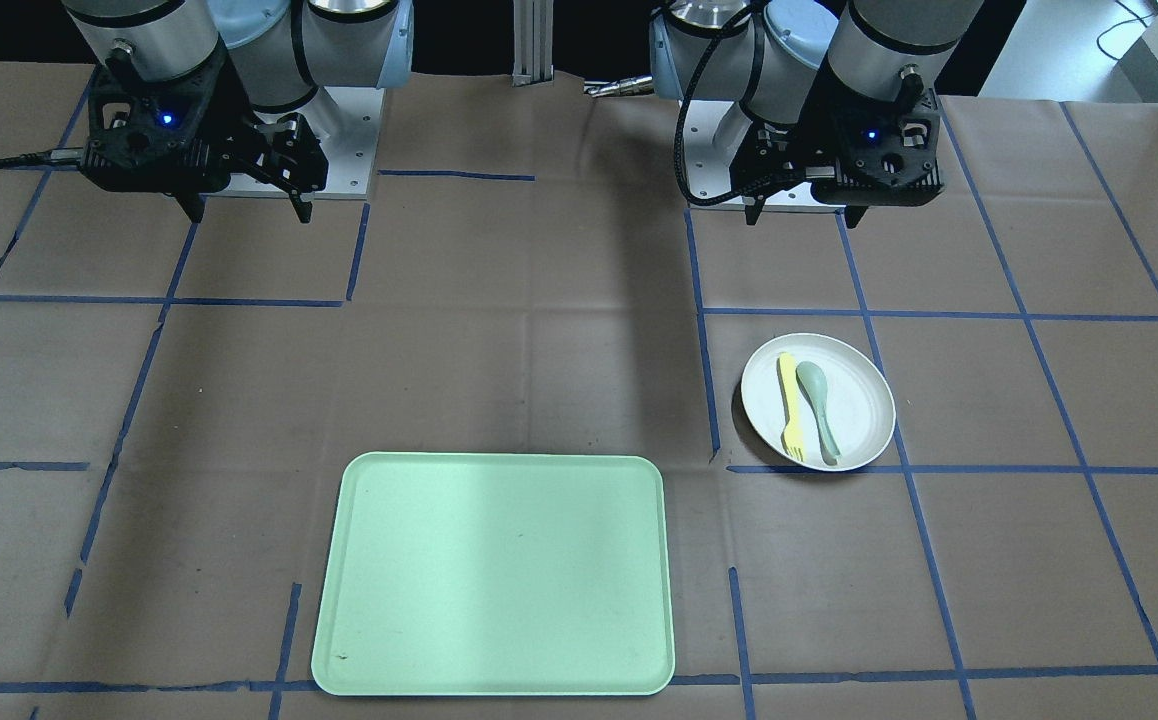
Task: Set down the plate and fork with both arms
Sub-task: 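Move the left gripper down toward the rim of the white plate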
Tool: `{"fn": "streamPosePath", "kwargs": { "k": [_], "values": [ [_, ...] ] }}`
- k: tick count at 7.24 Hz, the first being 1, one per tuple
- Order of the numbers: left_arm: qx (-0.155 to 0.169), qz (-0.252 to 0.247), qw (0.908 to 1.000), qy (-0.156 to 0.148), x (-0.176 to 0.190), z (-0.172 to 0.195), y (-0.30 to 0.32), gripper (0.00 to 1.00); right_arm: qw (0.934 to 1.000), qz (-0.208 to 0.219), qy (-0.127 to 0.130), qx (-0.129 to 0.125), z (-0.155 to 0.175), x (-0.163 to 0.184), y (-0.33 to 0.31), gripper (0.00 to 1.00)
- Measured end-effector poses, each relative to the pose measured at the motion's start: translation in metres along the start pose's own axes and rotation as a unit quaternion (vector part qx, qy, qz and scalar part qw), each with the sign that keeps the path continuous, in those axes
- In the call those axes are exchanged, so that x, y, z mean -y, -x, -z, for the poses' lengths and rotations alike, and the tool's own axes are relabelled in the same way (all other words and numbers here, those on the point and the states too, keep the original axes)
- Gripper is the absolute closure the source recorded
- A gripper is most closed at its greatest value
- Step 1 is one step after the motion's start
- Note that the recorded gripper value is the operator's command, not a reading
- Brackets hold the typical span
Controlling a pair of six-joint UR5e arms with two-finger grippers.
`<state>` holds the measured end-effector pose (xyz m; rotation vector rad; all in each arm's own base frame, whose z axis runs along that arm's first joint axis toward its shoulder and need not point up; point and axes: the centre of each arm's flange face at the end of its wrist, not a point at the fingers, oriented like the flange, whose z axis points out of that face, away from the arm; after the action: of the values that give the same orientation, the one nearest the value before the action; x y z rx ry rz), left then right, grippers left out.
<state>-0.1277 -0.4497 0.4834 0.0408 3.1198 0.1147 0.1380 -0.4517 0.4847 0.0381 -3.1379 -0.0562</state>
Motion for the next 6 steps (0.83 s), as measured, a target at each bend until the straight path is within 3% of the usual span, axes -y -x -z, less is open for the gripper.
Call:
{"fn": "streamPosePath", "kwargs": {
  "k": [6],
  "values": [
    [0.001,0.0,1.0,0.005,0.0006,-0.0014,0.0003,0.0,1.0,-0.001,-0.001,0.0,0.0006,-0.0005,0.0,0.0]
  ]
}}
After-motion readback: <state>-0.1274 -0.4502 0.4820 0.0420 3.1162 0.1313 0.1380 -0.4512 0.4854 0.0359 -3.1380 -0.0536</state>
